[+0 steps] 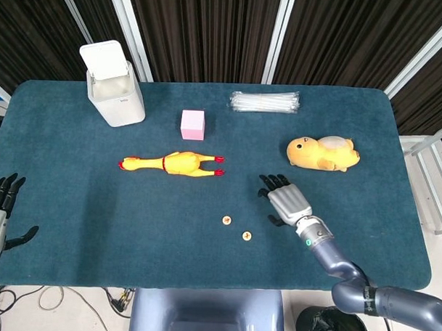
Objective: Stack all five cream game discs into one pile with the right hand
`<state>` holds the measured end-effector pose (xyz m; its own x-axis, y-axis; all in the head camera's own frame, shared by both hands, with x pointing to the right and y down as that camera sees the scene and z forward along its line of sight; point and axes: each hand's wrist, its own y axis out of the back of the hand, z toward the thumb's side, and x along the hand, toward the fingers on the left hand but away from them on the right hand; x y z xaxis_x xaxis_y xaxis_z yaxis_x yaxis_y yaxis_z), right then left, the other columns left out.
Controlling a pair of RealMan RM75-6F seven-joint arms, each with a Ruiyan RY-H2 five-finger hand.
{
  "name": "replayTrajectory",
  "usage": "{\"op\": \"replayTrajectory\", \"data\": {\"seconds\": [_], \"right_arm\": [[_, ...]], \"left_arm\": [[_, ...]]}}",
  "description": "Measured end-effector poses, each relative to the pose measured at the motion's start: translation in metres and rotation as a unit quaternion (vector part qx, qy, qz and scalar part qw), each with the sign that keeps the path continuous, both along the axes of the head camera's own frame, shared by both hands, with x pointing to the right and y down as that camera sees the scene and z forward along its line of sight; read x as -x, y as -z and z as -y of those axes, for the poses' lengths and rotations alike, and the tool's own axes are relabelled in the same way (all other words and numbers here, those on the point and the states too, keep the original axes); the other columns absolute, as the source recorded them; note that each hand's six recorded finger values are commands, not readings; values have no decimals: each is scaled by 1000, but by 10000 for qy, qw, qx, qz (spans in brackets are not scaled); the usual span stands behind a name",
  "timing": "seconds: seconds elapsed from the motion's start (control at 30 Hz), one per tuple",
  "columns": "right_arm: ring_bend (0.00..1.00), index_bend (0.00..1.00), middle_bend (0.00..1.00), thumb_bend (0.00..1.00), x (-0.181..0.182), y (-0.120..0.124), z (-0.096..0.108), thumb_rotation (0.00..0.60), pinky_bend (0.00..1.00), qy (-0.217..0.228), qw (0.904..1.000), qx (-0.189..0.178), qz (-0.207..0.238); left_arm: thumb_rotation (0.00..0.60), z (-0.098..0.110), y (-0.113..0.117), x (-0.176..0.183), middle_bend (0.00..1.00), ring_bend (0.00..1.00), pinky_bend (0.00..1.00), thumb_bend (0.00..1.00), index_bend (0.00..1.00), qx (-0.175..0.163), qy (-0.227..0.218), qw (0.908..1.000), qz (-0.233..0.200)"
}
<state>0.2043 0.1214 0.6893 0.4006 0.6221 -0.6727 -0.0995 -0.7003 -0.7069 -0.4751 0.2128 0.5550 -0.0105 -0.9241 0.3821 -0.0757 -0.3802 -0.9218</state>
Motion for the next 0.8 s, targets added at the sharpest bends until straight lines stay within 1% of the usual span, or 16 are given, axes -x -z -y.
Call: {"op": "replayTrajectory", "data": {"seconds": [0.17, 0.47, 0.57, 0.8], "right_arm": [[0, 307, 0, 410, 31, -1, -14, 600, 87, 145, 9997, 8, 181], [0, 307, 0, 410, 80, 1, -26, 600, 87, 370, 9983, -69, 441], [0, 307, 0, 410, 89, -3, -28, 600, 86, 403, 9982, -81, 426], [0, 307, 0, 410, 96, -16, -26, 600, 87, 391, 9987, -66, 330]], "left_arm": [[600, 0, 0, 1, 0, 0, 61, 169, 44, 3, 15, 10000, -11], [600, 1, 0, 2, 0, 0, 61, 169, 44, 16, 33, 10000, -31], [600, 1, 0, 3, 0, 0, 61, 169, 44, 8, 42, 10000, -37], [600, 2, 0, 4, 0, 0, 60, 169, 44, 12, 44, 10000, -41]]}}
